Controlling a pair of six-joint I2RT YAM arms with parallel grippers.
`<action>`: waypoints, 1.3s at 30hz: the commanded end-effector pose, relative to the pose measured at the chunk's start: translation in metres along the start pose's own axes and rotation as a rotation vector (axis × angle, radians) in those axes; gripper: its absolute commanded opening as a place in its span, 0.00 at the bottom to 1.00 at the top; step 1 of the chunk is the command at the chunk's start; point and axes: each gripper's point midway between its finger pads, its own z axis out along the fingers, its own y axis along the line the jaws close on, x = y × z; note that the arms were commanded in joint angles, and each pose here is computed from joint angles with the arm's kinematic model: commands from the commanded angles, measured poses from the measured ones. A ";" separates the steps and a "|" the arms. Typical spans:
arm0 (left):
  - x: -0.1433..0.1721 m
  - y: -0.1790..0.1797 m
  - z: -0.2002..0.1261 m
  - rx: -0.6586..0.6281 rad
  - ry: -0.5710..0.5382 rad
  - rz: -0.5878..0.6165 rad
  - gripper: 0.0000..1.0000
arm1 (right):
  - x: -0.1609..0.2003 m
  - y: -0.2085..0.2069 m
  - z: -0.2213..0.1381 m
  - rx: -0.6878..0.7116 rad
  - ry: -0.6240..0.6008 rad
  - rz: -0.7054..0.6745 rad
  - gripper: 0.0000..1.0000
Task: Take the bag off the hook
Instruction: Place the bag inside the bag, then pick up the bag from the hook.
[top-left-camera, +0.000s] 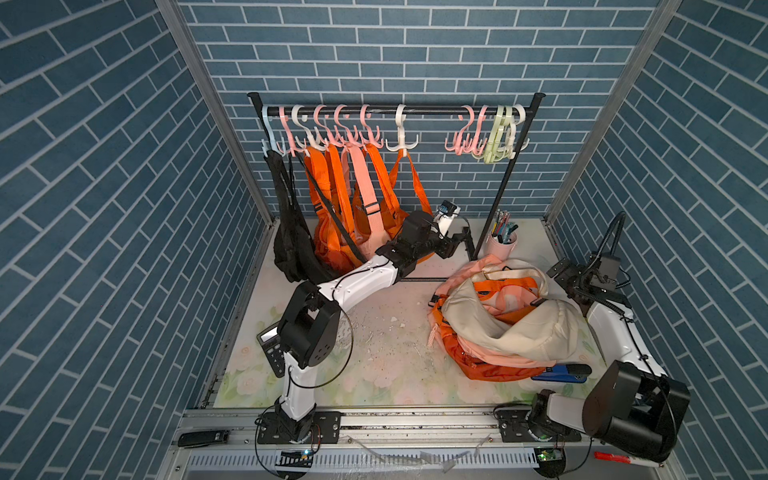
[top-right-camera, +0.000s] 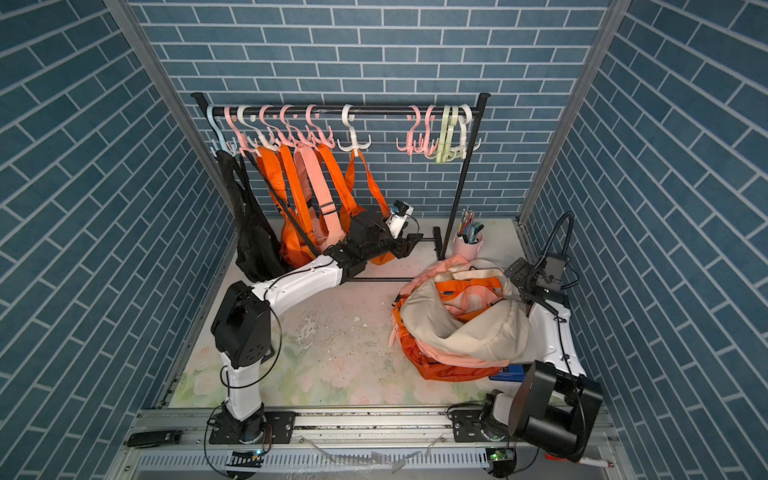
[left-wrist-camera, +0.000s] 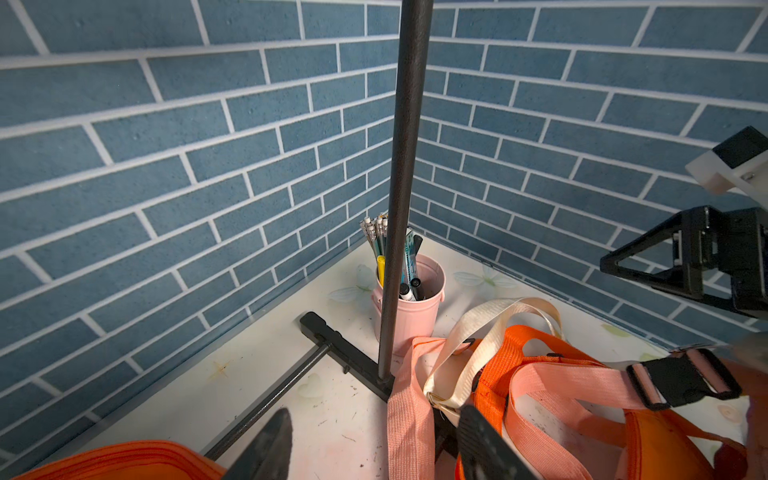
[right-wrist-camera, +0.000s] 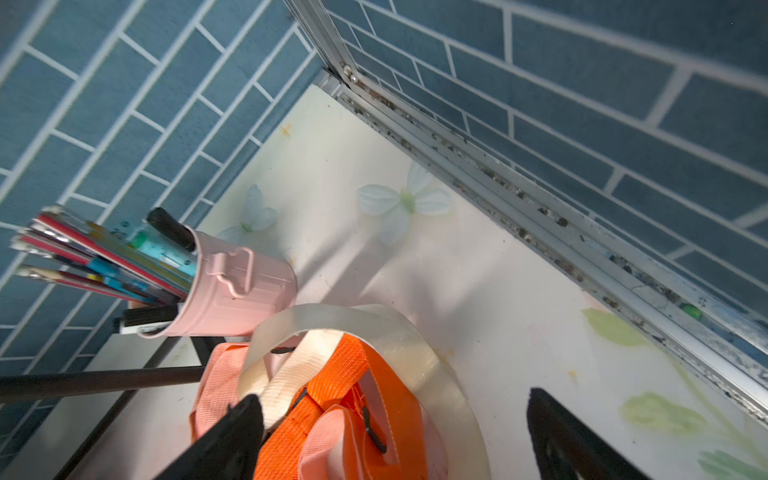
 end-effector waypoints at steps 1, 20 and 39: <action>-0.030 -0.006 -0.020 0.004 -0.076 -0.002 0.65 | -0.018 0.012 -0.025 -0.027 -0.046 -0.027 0.98; -0.062 0.004 -0.112 -0.142 -0.085 -0.057 0.66 | -0.035 0.073 -0.114 -0.254 -0.116 -0.100 0.96; -0.004 0.008 -0.227 -0.255 -0.113 -0.224 0.65 | 0.097 0.094 -0.117 -0.380 0.043 -0.230 0.89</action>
